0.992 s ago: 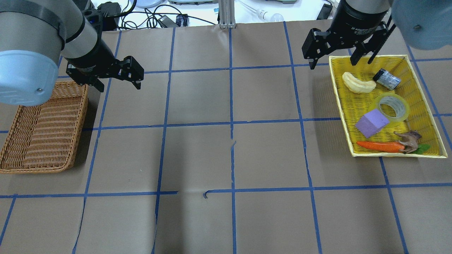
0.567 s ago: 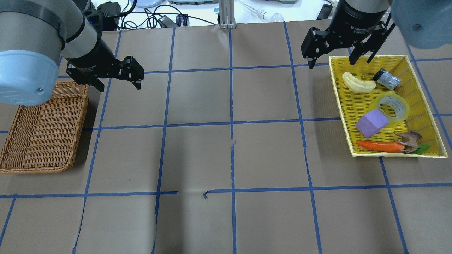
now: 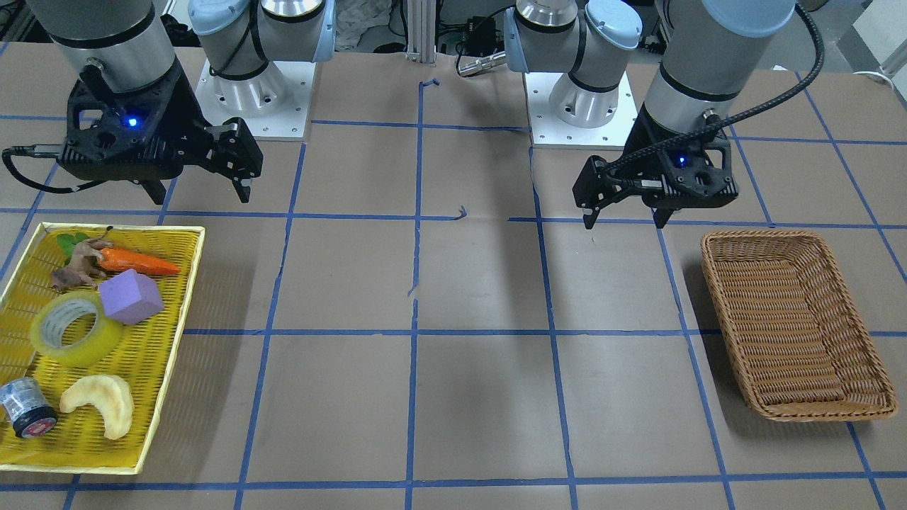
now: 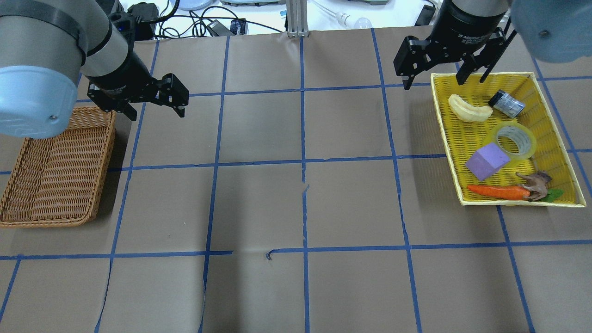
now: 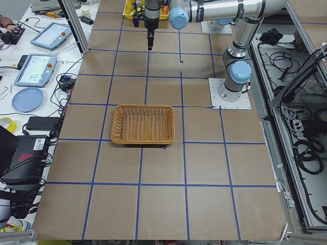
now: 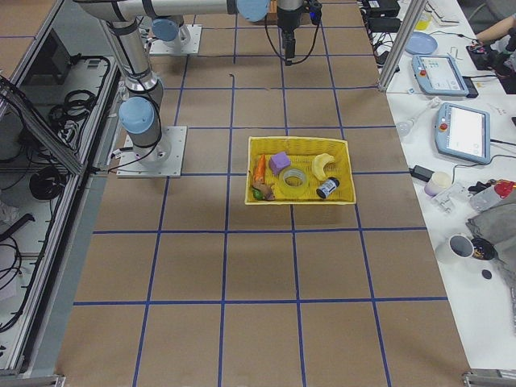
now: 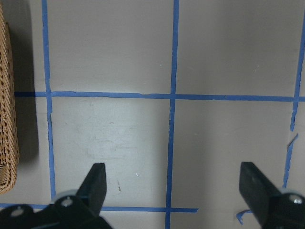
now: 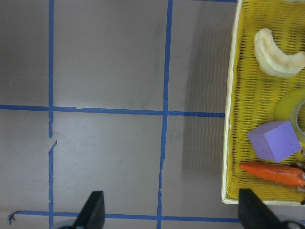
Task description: Transfer tape with both arms
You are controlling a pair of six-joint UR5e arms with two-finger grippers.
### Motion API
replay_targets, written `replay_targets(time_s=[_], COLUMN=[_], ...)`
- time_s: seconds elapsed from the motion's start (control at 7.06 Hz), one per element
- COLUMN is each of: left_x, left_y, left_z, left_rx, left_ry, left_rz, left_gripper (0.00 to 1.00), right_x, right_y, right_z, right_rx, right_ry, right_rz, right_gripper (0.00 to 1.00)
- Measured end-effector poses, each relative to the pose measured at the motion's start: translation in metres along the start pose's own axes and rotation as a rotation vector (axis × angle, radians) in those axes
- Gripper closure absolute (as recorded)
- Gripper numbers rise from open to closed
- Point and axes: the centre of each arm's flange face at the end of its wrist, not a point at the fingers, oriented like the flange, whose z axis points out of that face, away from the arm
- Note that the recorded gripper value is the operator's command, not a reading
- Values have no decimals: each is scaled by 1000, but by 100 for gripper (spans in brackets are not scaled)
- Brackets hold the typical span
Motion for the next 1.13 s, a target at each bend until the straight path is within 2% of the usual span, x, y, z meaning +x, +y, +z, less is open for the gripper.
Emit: replay_targets(time_s=[0.43, 0.57, 0.85, 1.13], left_x=[0, 0, 0, 0], left_y=[0, 0, 0, 1], left_z=[0, 0, 1, 1], left_rx=[-1, -2, -4, -5], left_ry=[0, 0, -1, -1], left_rz=[1, 1, 1, 1], left_gripper=[0, 0, 0, 0], right_x=[3, 12, 88, 190], right_y=[-2, -9, -38, -64], right_z=[2, 5, 28, 79], right_rx=[-6, -11, -44, -78], right_ry=[6, 10, 6, -10], right_rz=[-12, -51, -229, -416], right_gripper=[0, 0, 0, 0])
